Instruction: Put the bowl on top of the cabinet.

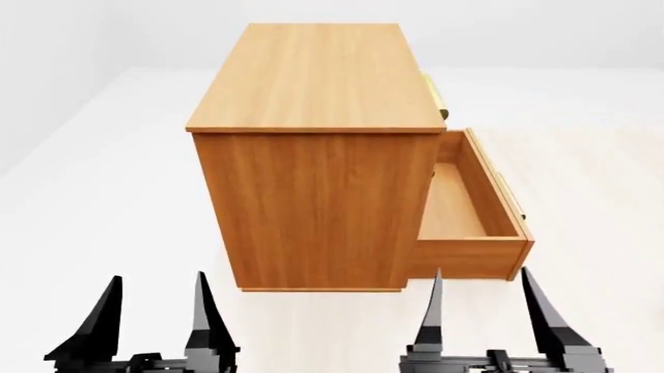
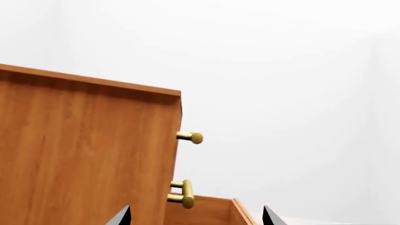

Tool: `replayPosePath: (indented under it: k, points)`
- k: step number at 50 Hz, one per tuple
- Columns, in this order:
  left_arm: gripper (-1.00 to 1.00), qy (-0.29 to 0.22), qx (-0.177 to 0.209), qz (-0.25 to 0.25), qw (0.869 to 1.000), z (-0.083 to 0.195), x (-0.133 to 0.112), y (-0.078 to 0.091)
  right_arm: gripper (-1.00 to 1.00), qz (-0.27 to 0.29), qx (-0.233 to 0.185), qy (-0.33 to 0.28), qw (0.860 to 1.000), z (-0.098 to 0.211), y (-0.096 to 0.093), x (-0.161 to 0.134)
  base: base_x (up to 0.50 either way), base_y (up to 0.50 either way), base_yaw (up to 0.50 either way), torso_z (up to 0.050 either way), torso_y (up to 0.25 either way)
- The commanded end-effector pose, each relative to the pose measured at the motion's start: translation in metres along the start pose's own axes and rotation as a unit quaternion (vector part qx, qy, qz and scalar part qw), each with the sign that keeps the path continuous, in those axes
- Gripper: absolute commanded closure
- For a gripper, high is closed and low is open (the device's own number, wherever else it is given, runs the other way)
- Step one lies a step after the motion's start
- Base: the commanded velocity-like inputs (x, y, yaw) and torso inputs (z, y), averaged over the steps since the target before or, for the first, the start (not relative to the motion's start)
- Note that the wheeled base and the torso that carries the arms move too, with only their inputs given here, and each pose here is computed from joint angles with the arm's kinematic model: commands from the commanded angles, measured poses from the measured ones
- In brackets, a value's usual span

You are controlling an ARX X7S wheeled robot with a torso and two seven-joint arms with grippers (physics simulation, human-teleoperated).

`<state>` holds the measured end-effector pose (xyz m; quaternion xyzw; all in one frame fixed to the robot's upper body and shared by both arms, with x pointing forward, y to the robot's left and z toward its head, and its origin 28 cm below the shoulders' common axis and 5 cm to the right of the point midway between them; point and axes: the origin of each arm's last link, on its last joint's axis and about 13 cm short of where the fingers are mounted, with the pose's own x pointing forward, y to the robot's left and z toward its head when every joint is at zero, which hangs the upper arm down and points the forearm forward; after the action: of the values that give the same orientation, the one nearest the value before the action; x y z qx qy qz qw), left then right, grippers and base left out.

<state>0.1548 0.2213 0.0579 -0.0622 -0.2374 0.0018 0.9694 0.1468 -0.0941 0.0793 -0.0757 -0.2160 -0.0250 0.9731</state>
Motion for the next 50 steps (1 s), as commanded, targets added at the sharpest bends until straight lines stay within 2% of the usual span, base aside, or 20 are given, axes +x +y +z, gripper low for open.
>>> replayPosePath:
  k: [1, 8, 18, 23, 29, 33, 34, 35, 37, 38, 39, 41, 42, 47, 48, 49, 50]
  points:
    - [-1.0, -0.002, 0.0, 0.0, 1.0, 0.001, 0.0, 0.0, -1.0, -0.008, -0.001, 0.0, 1.0, 0.003, -0.004, 0.001, 0.0, 0.0, 0.0, 0.0, 0.0]
    - [-1.0, -0.002, 0.0, 0.0, 1.0, 0.001, -0.001, 0.001, -1.0, -0.035, -0.009, 0.007, 0.999, 0.005, -0.013, 0.006, 0.0, 0.0, 0.0, 0.0, 0.0]
    - [-1.0, 0.001, -0.002, 0.001, 1.0, -0.001, -0.007, 0.0, -1.0, -0.111, -0.042, 0.035, 0.992, 0.006, -0.046, 0.019, 0.0, 0.0, 0.0, 0.0, 0.0]
    - [-1.0, 0.001, -0.005, 0.002, 1.0, -0.001, -0.01, 0.002, -1.0, -0.177, -0.088, 0.062, 0.978, -0.001, -0.071, 0.033, 0.0, 0.0, 0.0, 0.0, 0.0]
    - [-1.0, 0.001, -0.006, 0.004, 1.0, 0.0, -0.009, 0.003, -1.0, -0.221, -0.112, 0.096, 0.964, -0.005, -0.096, 0.052, 0.0, 0.0, 0.0, 0.0, 0.0]
    - [-1.0, 0.0, -0.008, 0.005, 1.0, 0.0, -0.009, 0.004, -1.0, -0.235, -0.111, 0.112, 0.959, -0.004, -0.107, 0.061, 0.0, 0.0, 0.0, 0.0, 0.0]
    - [-1.0, 0.001, -0.008, 0.006, 1.0, 0.0, -0.01, 0.005, -1.0, -0.255, -0.127, 0.12, 0.951, -0.004, -0.114, 0.066, 0.0, 0.0, 0.0, 0.0, 0.0]
    - [-1.0, 0.001, -0.008, 0.006, 1.0, 0.0, -0.01, 0.005, -1.0, -0.25, -0.118, 0.12, 0.953, -0.004, -0.117, 0.068, 0.0, 0.0, 0.0, 0.0, 0.0]
    - [-1.0, 0.002, -0.008, 0.008, 1.0, 0.0, -0.011, 0.006, -1.0, -0.271, -0.13, 0.133, 0.944, -0.003, -0.125, 0.072, 0.0, 0.0, 0.0, 0.0, 0.0]
    - [-1.0, 0.002, -0.008, 0.008, 1.0, 0.0, -0.011, 0.006, -1.0, -0.268, -0.12, 0.133, 0.947, -0.003, -0.127, 0.074, 0.0, 0.0, 0.0, 0.0, 0.0]
    - [-1.0, 0.001, -0.008, 0.008, 1.0, 0.0, -0.012, 0.006, -1.0, -0.285, -0.13, 0.145, 0.939, -0.004, -0.133, 0.077, 0.0, 0.0, 0.0, 0.0, 0.0]
    - [-1.0, 0.001, -0.008, 0.009, 1.0, 0.0, -0.013, 0.006, -1.0, -0.293, -0.132, 0.154, 0.935, -0.005, -0.14, 0.081, 0.0, 0.0, 0.0, 0.0, 0.0]
    - [-1.0, 0.0, -0.008, 0.009, 1.0, 0.0, -0.013, 0.006, -1.0, -0.309, -0.145, 0.162, 0.926, -0.006, -0.146, 0.083, 0.0, 0.0, 0.0, 0.0, 0.0]
    - [-1.0, 0.0, -0.008, 0.01, 1.0, 0.0, -0.011, 0.006, -1.0, -0.338, -0.151, 0.192, 0.909, -0.009, -0.168, 0.093, 0.0, 0.0, 0.0, 0.0, 0.0]
    - [-1.0, -0.001, -0.008, 0.01, 1.0, 0.0, -0.01, 0.007, -1.0, -0.329, -0.142, 0.191, 0.914, -0.009, -0.169, 0.094, 0.0, 0.0, 0.0, 0.0, 0.0]
    - [-1.0, -0.001, -0.008, 0.01, 1.0, 0.0, -0.01, 0.007, -1.0, -0.341, -0.154, 0.197, 0.906, -0.009, -0.172, 0.095, 0.0, 0.0, 0.0, 0.0, 0.0]
    - [-1.0, -0.002, -0.008, 0.01, 1.0, 0.001, -0.009, 0.007, -1.0, -0.343, -0.151, 0.206, 0.904, -0.011, -0.175, 0.098, 0.0, 0.0, 0.0, 0.0, 0.0]
